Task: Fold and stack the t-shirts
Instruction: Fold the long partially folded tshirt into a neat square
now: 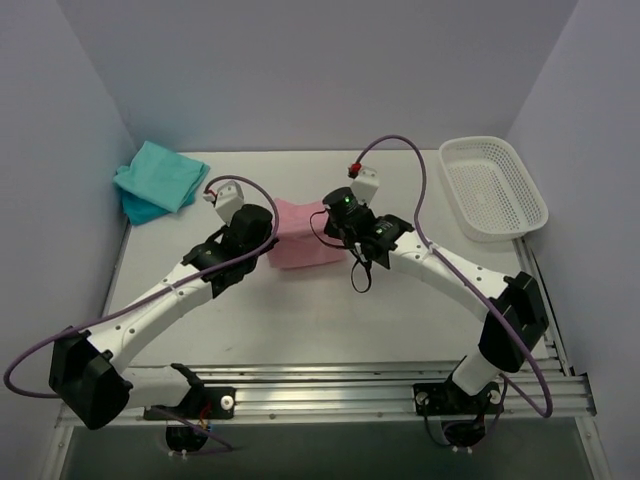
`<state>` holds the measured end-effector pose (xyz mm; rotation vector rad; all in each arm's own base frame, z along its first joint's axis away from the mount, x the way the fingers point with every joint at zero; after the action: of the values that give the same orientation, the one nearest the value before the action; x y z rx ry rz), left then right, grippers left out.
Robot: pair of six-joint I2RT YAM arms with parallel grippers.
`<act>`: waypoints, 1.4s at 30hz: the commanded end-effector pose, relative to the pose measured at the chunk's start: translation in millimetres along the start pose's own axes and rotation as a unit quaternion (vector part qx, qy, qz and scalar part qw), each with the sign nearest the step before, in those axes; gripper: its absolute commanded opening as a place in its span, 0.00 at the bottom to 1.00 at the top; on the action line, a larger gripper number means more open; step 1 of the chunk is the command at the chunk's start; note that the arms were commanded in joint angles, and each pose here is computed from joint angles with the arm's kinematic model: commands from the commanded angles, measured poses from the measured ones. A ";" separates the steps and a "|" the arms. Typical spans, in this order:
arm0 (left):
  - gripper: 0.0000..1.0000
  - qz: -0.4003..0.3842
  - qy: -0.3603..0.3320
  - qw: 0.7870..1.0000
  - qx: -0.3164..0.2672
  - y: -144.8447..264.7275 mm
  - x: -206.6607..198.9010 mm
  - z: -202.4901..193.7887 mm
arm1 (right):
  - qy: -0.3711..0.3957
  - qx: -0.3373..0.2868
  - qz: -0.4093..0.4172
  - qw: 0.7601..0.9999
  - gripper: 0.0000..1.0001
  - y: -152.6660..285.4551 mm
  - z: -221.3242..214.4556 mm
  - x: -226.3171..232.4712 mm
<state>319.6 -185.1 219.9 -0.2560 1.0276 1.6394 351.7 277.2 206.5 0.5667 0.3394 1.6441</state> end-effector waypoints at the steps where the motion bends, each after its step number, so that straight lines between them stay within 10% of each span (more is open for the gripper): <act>1: 0.02 -0.055 -0.010 0.998 0.028 -10.0 -30.6 2.5 | 0.009 -0.006 -0.030 1.000 0.00 -1.0 12.0 -17.2; 42: 0.02 -0.115 0.001 0.982 0.150 -110.8 -64.4 14.6 | 0.017 0.008 -0.037 0.999 0.00 -64.3 53.7 -34.0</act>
<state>437.9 -213.1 174.4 -0.0874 1.2356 1.3408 441.4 257.7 194.2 0.5579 0.4158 1.5827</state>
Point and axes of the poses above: each gripper's point midway between its finger pads, its own y axis back along the fingers, its own x axis along the line the jaws close on, z = x × y, the point moved 1 cm from there along y, back along the fingers, and after that the axes turned 14 degrees about y, right-handed, at the moved point
